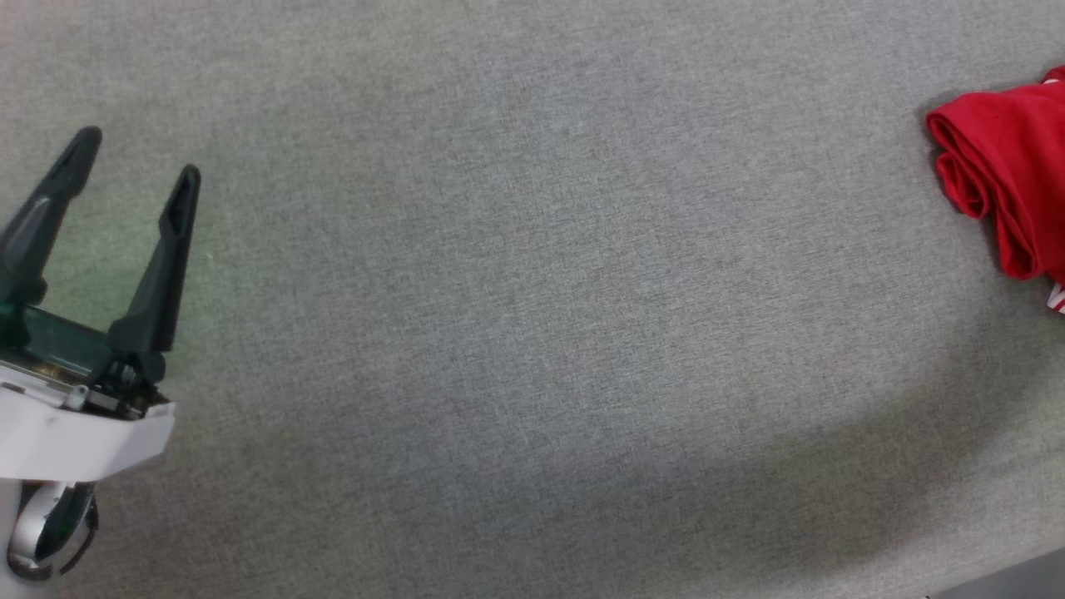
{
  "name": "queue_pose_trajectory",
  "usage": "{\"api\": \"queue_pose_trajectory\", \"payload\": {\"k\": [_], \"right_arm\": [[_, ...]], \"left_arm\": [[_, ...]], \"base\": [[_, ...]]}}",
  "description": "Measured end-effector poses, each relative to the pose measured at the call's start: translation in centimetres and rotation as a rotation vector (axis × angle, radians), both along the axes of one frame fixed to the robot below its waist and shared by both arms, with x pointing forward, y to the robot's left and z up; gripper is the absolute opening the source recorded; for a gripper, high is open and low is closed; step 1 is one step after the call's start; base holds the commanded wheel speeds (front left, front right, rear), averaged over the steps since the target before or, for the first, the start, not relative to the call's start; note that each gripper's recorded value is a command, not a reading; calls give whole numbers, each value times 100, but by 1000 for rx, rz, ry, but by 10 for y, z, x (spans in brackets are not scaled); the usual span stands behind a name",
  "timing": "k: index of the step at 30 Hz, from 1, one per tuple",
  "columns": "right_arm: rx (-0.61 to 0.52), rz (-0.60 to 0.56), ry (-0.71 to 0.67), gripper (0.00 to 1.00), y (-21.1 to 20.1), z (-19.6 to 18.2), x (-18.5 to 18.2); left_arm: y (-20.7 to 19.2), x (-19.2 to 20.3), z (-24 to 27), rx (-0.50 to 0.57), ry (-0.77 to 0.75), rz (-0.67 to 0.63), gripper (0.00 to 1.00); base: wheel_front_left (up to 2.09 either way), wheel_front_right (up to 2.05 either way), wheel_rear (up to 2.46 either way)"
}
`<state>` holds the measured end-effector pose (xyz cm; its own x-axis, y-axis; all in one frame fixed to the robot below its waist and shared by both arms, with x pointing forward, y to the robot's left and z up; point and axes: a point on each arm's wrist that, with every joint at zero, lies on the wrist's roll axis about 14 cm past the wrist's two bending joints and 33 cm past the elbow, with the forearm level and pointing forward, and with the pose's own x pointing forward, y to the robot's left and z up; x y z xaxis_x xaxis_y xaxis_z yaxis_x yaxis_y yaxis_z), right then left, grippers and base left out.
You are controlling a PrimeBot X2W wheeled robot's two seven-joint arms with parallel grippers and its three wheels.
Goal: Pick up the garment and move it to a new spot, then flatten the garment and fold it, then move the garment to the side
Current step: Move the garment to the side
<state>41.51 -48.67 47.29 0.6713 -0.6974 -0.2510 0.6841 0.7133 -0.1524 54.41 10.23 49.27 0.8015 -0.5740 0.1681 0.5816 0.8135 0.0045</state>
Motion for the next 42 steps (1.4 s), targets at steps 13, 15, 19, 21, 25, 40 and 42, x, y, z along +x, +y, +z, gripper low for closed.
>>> {"api": "queue_pose_trajectory", "payload": {"k": [13, 15, 19, 21, 25, 40, 42], "right_arm": [[-34, 9, -22, 100, -5, -4, 6], [-56, 35, -33, 100, -4, 5, 13], [-72, 84, -48, 100, 0, 15, 25], [-75, 119, -59, 100, 7, 19, 34], [-45, 229, -76, 100, 39, 16, 61], [85, 670, -154, 100, 205, -1, 103], [109, 714, -188, 100, 227, 2, 103]], "left_arm": [[7, 1, 5, -9, -12, 24, 100], [7, 0, 9, -19, -15, 28, 100], [9, -3, 9, -32, -3, 48, 100], [11, -6, 7, -36, 12, 62, 100], [21, -10, 8, -57, 32, 110, 100], [86, -56, 10, -58, 102, 348, 100], [95, -65, 11, -54, 107, 381, 100]], "base": [[0, 0, 0], [0, 0, 0], [0, 0, 0], [0, 0, 0], [0, 0, 0], [0, 0, 0], [0, 0, 0]]}}
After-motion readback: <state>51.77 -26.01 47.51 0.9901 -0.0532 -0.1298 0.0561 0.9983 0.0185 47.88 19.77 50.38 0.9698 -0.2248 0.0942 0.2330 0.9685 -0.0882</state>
